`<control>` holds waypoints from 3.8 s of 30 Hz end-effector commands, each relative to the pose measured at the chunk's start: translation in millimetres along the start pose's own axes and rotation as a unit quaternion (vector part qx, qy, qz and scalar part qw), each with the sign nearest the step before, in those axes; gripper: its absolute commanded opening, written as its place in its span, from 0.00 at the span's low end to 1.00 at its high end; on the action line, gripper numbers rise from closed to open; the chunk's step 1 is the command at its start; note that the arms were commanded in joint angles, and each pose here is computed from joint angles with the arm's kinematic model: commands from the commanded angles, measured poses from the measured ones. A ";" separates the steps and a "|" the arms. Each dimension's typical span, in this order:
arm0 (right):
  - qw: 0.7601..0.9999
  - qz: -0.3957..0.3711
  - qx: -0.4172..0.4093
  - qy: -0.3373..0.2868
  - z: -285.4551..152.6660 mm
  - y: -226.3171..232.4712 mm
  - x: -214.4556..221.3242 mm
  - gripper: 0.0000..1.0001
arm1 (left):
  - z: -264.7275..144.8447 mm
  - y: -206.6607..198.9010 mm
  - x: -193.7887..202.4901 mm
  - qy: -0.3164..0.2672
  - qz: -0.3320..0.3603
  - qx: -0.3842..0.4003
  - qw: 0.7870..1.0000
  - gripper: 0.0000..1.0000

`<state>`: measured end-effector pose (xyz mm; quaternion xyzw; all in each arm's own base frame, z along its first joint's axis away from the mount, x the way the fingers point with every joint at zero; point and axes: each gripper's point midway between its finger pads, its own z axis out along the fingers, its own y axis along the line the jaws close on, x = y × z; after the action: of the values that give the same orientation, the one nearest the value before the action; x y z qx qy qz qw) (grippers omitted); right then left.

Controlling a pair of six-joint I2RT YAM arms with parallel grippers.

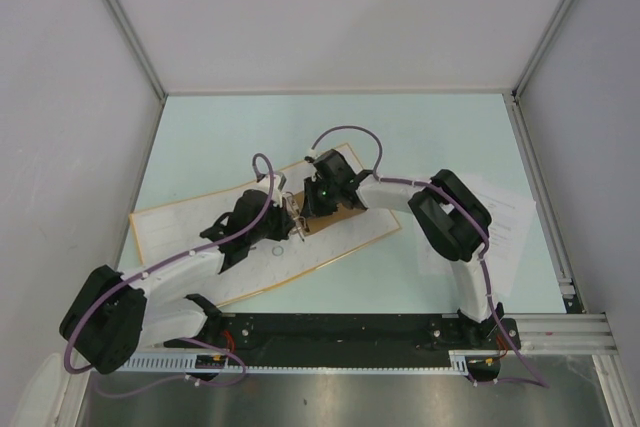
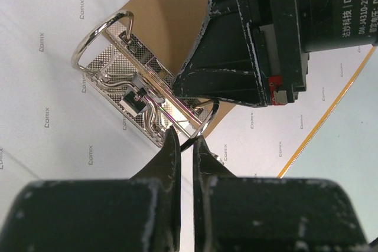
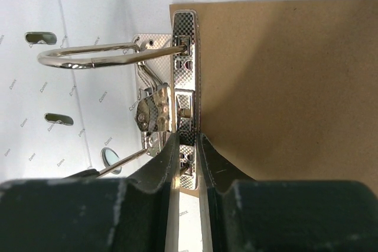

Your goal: Put the files into the folder

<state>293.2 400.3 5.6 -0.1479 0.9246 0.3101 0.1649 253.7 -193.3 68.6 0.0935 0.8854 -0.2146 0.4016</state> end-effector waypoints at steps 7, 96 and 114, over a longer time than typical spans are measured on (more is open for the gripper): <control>0.950 0.020 0.249 0.186 11.3 -160.0 157.6 0.00 | -12.6 -5.3 31.7 0.072 -0.055 0.002 0.996 0.00; 0.986 -0.019 0.046 0.161 -23.0 -9.2 25.1 0.21 | -4.7 -24.4 19.5 0.095 0.004 0.021 0.995 0.00; 0.989 0.048 -0.010 0.141 -22.1 8.7 9.3 0.24 | -5.1 -24.6 22.6 0.098 -0.001 0.024 0.995 0.00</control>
<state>284.0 388.0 30.5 -0.1459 0.9404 0.3059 0.0263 246.3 -208.8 70.4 0.1487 0.9029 -0.2012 0.3495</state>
